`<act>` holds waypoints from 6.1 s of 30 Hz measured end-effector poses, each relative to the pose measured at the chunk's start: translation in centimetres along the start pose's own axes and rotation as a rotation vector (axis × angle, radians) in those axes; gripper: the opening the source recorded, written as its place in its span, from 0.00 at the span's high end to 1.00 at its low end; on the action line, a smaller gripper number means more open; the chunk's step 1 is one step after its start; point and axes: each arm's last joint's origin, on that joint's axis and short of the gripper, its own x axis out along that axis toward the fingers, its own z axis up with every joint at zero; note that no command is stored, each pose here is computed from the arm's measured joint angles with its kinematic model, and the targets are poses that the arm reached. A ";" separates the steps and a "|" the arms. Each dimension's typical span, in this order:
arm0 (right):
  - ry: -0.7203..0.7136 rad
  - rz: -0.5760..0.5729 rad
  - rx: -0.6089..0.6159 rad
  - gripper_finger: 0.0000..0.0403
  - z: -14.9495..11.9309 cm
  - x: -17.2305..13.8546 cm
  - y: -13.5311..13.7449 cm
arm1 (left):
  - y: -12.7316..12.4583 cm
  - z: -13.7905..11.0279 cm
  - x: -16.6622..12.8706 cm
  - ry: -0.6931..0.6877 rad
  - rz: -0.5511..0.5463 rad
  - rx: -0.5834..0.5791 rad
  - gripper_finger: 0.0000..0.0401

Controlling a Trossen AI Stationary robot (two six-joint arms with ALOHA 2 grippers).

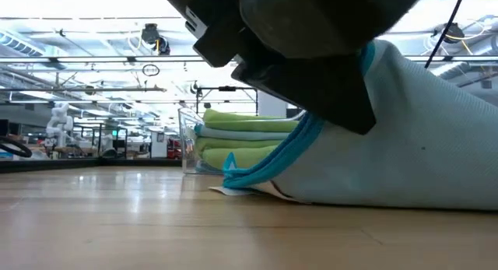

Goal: Fold microfiber towels
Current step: Fold the blue microfiber cloth, then stack the folded blue microfiber cloth on top of the green microfiber cloth in the transparent bin

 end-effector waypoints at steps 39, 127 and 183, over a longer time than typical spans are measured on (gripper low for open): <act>-0.019 -0.128 -0.071 0.97 1.7 -1.4 -1.4 | 1.2 3.4 -2.4 -0.061 -0.120 -0.037 0.96; 0.034 0.110 0.266 0.98 1.8 1.7 -8.6 | 5.4 -1.8 -1.4 0.119 -0.077 0.057 0.95; 0.046 0.068 -0.104 0.52 0.9 0.2 -6.7 | 6.6 4.5 -1.9 -0.122 -0.330 -0.370 0.72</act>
